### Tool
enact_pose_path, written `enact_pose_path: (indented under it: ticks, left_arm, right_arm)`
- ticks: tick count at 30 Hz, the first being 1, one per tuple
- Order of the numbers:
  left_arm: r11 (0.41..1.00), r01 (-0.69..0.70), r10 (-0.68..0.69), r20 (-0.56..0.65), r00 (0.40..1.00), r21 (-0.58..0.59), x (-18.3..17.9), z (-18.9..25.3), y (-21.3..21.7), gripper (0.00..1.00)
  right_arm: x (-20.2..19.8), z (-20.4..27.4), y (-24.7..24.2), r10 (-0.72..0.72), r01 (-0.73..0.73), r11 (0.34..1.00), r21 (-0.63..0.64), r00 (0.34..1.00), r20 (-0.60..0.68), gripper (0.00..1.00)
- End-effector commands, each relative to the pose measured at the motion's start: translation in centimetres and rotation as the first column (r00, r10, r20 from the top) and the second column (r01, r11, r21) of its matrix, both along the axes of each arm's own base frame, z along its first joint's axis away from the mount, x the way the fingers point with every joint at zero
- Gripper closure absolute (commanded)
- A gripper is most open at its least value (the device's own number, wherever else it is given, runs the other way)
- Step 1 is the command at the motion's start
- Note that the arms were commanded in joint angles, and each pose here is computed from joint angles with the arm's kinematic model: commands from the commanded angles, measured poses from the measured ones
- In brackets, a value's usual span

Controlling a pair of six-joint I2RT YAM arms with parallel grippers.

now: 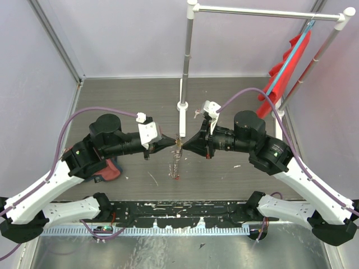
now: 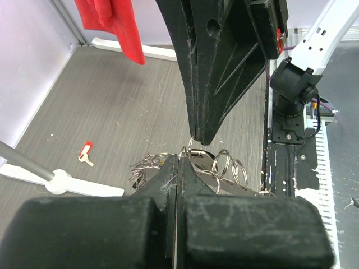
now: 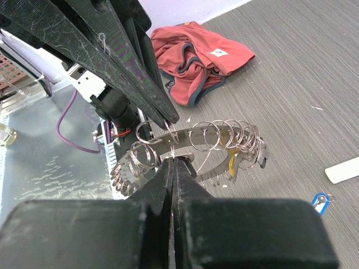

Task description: Put the keys on the keyring

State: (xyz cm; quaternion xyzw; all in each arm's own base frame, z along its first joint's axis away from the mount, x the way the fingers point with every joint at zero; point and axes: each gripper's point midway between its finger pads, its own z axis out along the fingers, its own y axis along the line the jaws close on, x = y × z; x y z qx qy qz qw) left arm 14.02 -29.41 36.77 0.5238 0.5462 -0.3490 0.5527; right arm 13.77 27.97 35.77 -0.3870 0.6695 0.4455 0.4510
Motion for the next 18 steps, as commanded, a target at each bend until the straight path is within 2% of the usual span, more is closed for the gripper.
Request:
enact_pose_path:
  ticks: [1, 5, 18]
  left_arm:
    - [0.995, -0.020, 0.026, 0.058, 0.998, -0.096, 0.2, 2.8, 0.3, 1.00]
    - [0.995, -0.012, 0.018, 0.056, 0.998, -0.100, 0.1, 2.7, 0.3, 1.00]
    - [0.992, 0.008, -0.003, 0.035, 0.999, -0.125, -0.5, 2.9, 0.2, 1.00]
  right_arm:
    - [0.1, 0.6, -0.1, -0.005, 0.005, 1.000, 0.018, 1.000, 0.019, 0.99]
    - [0.9, 0.5, -0.4, -0.057, 0.057, 0.998, 0.012, 0.998, 0.023, 0.99]
    - [1.2, 2.2, -0.7, -0.078, 0.075, 0.996, 0.045, 0.995, 0.061, 0.80]
